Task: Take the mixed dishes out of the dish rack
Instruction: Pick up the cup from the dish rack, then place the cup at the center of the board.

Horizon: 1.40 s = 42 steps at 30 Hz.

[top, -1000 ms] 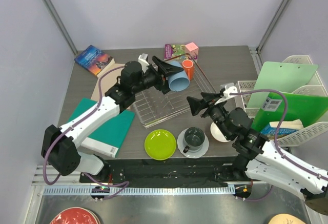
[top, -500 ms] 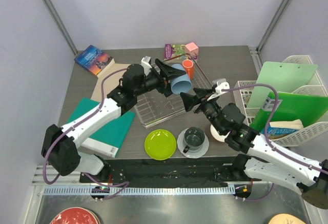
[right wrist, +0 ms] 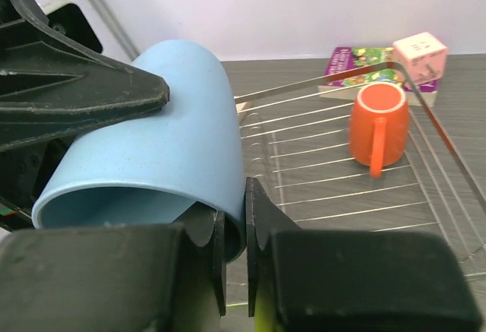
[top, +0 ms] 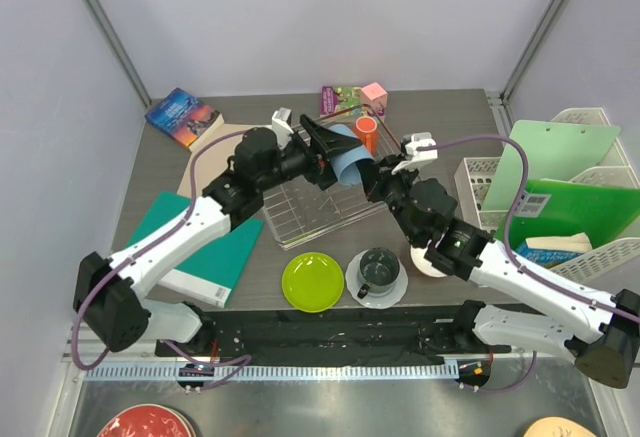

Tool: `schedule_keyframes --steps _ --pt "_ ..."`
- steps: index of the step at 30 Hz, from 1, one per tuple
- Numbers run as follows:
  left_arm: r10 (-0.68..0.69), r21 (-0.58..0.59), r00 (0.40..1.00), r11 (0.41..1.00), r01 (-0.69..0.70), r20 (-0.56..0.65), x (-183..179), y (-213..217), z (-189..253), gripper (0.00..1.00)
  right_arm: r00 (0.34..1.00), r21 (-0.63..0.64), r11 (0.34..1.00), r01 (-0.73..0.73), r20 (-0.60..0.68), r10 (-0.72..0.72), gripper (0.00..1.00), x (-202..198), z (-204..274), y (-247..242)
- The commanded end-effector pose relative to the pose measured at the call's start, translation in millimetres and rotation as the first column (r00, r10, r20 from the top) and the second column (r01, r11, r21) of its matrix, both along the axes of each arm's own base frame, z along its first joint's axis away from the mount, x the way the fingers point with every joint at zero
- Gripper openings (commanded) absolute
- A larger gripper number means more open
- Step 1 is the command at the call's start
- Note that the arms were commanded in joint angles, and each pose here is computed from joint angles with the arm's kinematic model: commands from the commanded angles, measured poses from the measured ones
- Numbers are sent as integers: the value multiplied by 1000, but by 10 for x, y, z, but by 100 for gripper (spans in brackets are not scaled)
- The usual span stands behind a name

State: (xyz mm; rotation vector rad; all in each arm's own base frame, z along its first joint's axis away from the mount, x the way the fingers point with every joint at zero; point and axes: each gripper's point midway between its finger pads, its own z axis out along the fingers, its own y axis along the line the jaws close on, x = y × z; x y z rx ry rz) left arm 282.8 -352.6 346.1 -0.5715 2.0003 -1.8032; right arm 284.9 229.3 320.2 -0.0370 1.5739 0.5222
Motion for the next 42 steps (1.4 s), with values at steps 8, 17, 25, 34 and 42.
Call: schedule_keyframes --steps 8,17,25,34,42 --pt "491 515 757 555 -653 431 437 1790 -66 61 974 -78 997 -21 -227 3 1 -415 154 -362" --pt "660 566 534 195 -801 528 140 2770 -230 61 878 -147 972 -185 -468 97 1 -640 24 -118" --pt "633 626 581 189 -757 512 -2 2834 -565 60 737 -221 895 -386 -658 156 1 -857 -55 102" --pt "606 668 632 211 -714 484 -100 2820 -886 59 598 -254 782 -570 -780 183 1 -1112 -502 242" --pt "580 720 686 229 -655 439 -184 2787 -1224 59 521 -247 741 -624 -839 159 1 -1211 -1140 371"
